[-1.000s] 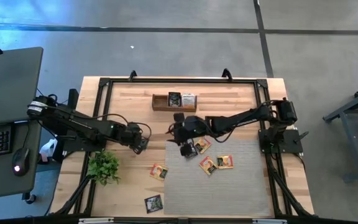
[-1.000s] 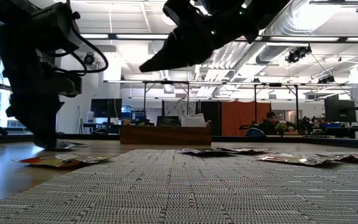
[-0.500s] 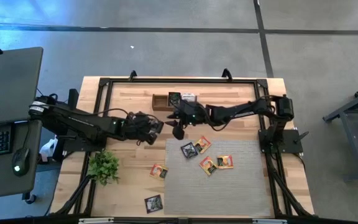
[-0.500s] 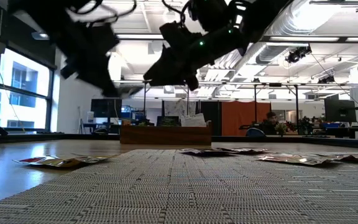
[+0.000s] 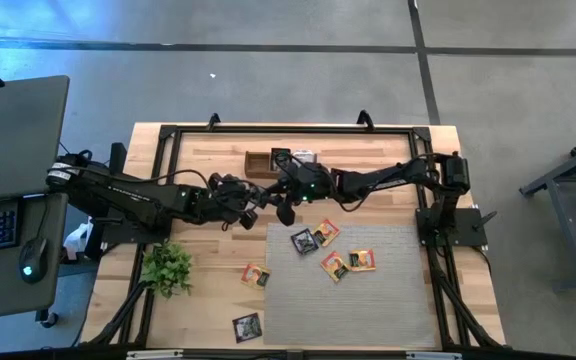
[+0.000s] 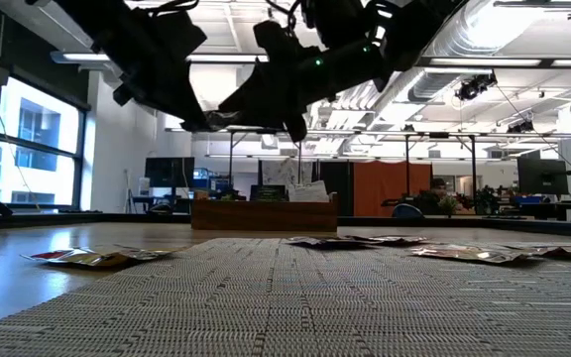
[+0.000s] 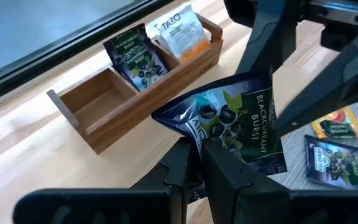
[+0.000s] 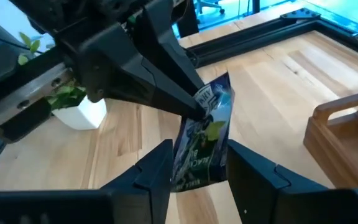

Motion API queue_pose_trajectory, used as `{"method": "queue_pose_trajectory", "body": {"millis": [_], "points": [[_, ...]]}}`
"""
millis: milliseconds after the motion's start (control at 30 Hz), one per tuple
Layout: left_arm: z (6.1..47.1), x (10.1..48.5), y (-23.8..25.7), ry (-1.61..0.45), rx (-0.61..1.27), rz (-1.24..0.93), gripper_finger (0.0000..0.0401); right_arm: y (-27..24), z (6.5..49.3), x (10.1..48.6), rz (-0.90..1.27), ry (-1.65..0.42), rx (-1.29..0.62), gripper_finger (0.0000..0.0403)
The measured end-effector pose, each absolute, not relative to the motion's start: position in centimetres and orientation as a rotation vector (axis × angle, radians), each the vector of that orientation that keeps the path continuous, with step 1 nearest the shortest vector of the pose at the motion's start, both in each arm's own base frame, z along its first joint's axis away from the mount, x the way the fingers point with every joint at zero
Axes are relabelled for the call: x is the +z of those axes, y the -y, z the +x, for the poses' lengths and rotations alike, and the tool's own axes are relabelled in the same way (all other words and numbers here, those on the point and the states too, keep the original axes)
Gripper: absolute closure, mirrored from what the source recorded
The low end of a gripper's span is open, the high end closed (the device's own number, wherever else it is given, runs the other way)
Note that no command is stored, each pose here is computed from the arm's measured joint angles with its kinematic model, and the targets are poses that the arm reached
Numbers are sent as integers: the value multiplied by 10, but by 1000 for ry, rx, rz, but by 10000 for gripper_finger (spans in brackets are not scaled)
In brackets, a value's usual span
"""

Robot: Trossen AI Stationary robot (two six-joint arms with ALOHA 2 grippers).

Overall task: Pick & Place Tea
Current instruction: Put the black tea bag into the middle section of the wooden organizer

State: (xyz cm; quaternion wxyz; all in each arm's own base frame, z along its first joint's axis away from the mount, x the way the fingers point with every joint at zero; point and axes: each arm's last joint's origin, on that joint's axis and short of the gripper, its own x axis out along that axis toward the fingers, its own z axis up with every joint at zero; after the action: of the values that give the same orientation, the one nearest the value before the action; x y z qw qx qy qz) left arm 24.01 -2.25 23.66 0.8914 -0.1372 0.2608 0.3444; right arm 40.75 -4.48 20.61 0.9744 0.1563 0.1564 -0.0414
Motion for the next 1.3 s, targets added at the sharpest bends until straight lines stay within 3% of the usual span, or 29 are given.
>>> {"method": "queue_pose_trajectory", "body": {"millis": [100, 300, 367, 800, 1133, 1300], "points": [[242, 238, 23, -529, 704, -279, 368, 45, 408, 206, 316, -313, -73, 287], [242, 239, 23, -522, 699, -276, 368, 45, 408, 205, 272, -320, -76, 381], [242, 238, 23, -530, 693, -274, 368, 45, 408, 205, 249, -327, -74, 395], [242, 238, 24, -587, 631, -174, 362, 47, 405, 198, 198, -405, -145, 394], [236, 230, 23, -685, 634, -134, 255, 46, 397, 192, 92, -528, -150, 400], [234, 229, 23, -708, 639, -123, 226, 45, 387, 224, -106, -606, -118, 400]]}}
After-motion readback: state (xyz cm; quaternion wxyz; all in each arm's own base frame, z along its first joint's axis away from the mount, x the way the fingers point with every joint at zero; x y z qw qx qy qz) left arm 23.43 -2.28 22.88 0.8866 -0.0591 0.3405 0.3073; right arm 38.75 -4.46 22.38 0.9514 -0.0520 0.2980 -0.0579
